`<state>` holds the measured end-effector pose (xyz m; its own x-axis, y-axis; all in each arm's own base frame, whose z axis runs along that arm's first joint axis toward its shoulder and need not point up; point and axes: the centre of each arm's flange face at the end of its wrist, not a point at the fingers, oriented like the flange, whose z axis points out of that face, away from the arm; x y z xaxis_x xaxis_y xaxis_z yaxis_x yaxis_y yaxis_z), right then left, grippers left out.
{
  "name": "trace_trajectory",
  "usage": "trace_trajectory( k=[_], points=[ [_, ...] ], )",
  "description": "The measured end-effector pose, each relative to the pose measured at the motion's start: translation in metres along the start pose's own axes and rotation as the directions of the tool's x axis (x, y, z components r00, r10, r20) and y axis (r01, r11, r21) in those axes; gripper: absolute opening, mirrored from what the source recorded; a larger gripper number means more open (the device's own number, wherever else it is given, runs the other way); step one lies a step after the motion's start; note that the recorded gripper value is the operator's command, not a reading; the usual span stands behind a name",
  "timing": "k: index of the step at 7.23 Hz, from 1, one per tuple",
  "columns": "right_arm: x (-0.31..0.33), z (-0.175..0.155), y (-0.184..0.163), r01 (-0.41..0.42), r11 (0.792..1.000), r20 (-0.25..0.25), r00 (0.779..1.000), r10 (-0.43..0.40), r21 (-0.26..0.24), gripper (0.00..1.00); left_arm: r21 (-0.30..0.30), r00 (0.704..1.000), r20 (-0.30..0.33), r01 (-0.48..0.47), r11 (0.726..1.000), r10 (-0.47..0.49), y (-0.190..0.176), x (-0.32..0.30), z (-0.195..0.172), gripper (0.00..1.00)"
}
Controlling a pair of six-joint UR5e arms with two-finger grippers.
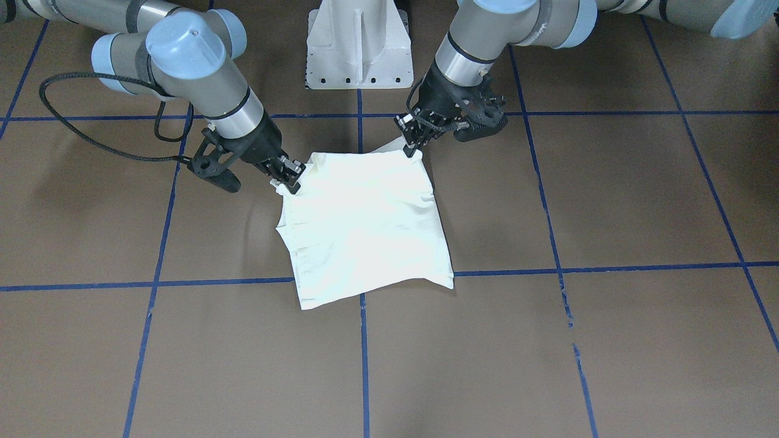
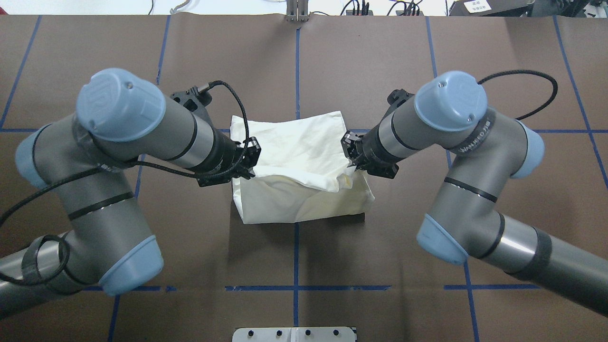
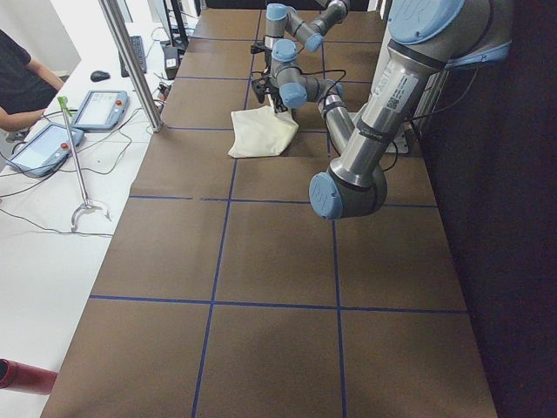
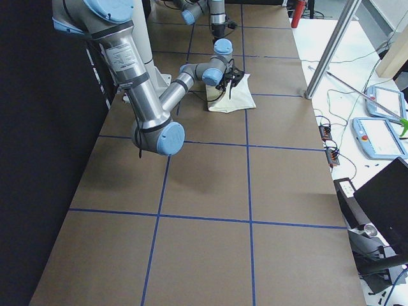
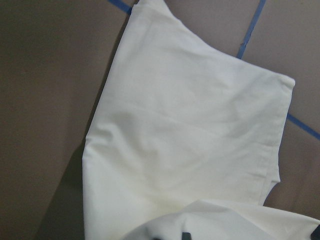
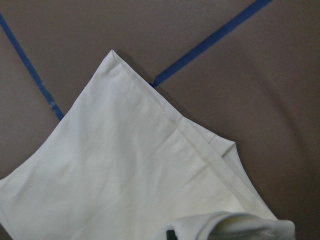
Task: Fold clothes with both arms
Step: 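Fold the near edge with both grippers up over the shirt away from the robot, then open both grippers and lift them away from the folded shirt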
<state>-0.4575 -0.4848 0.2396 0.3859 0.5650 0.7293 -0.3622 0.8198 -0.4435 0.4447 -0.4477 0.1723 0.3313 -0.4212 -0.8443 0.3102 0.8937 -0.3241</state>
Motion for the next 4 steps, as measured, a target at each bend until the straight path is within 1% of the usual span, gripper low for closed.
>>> trace_trajectory(
  k=[1,2,4],
  points=[
    [-0.021,0.017,-0.019,-0.023,1.0,-0.025,0.999,0.023,0.009,0.0,0.024,1.0,-0.01,0.0,1.0,0.001,-0.026,0.005,0.013,0.0],
    [-0.035,0.034,-0.032,-0.036,0.999,-0.041,0.998,0.036,0.017,0.0,0.043,1.0,-0.011,-0.012,0.999,0.013,-0.045,0.008,0.019,0.0],
    [-0.036,0.067,-0.06,-0.039,0.999,-0.033,0.999,0.04,0.023,0.0,0.073,0.999,-0.015,-0.039,0.997,0.04,-0.076,0.005,0.031,0.0]
  ],
)
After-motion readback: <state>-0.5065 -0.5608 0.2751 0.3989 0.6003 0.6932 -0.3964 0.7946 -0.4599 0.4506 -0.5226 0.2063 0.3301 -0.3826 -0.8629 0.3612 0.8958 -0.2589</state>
